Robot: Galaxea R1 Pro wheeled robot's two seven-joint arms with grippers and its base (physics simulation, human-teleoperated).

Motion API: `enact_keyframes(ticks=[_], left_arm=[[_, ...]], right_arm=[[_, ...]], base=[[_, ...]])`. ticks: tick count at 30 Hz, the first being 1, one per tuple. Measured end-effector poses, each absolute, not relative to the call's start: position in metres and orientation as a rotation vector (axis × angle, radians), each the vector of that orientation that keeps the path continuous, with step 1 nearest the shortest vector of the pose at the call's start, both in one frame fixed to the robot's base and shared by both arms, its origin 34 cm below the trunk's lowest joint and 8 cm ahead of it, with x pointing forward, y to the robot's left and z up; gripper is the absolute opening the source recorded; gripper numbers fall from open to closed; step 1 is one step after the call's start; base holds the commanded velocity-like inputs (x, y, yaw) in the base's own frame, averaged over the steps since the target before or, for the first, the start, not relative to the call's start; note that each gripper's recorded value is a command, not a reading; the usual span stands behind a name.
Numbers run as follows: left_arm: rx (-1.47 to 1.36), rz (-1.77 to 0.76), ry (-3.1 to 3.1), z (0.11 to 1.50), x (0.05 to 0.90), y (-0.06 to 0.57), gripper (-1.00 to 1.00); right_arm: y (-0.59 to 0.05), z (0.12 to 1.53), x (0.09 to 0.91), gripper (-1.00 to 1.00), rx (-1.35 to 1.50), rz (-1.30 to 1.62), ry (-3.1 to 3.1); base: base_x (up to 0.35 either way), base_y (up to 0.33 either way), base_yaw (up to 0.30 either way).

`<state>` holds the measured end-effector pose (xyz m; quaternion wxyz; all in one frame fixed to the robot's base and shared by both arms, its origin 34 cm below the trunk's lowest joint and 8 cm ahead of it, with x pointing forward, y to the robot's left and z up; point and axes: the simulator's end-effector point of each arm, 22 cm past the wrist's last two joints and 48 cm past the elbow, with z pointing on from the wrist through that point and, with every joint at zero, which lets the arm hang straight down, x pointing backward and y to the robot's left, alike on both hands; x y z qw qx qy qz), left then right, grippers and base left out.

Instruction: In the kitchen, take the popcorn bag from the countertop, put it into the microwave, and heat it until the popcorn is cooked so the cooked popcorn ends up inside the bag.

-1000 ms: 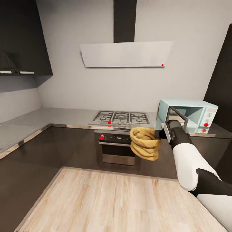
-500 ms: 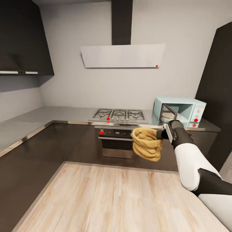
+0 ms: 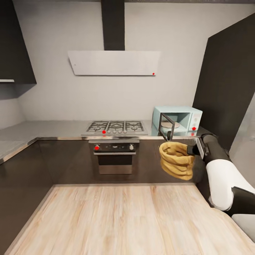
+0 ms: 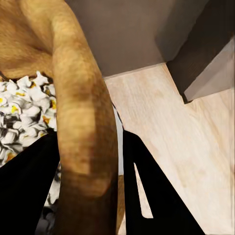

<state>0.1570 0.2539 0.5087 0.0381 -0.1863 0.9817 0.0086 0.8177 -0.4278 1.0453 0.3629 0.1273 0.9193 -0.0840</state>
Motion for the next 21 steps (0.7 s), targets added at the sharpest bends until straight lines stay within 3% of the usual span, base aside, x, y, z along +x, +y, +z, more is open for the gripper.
enact_keyframes(ticks=[5,9,21], left_arm=[[-0.549,0.017,3.015,0.5087,0.1578,0.2501,1.00],[-0.533,0.009,3.018,0.5088,0.1582,0.2469,1.00],[-0.535,0.013,3.017,0.5087,0.1583,0.2472,1.00]], right_arm=[[-0.4330,1.0470,0.8162,-1.00,0.335,-0.221,2.363],[-0.4324,1.0480,0.8158,-1.00,0.334,-0.221,2.362],[-0.4299,1.0472,0.8159,-1.00,0.331,-0.212,2.366]], base=[[0.006,-0.022,-0.287],[0.122,-0.216,-0.263],[0.179,-0.165,-0.016]])
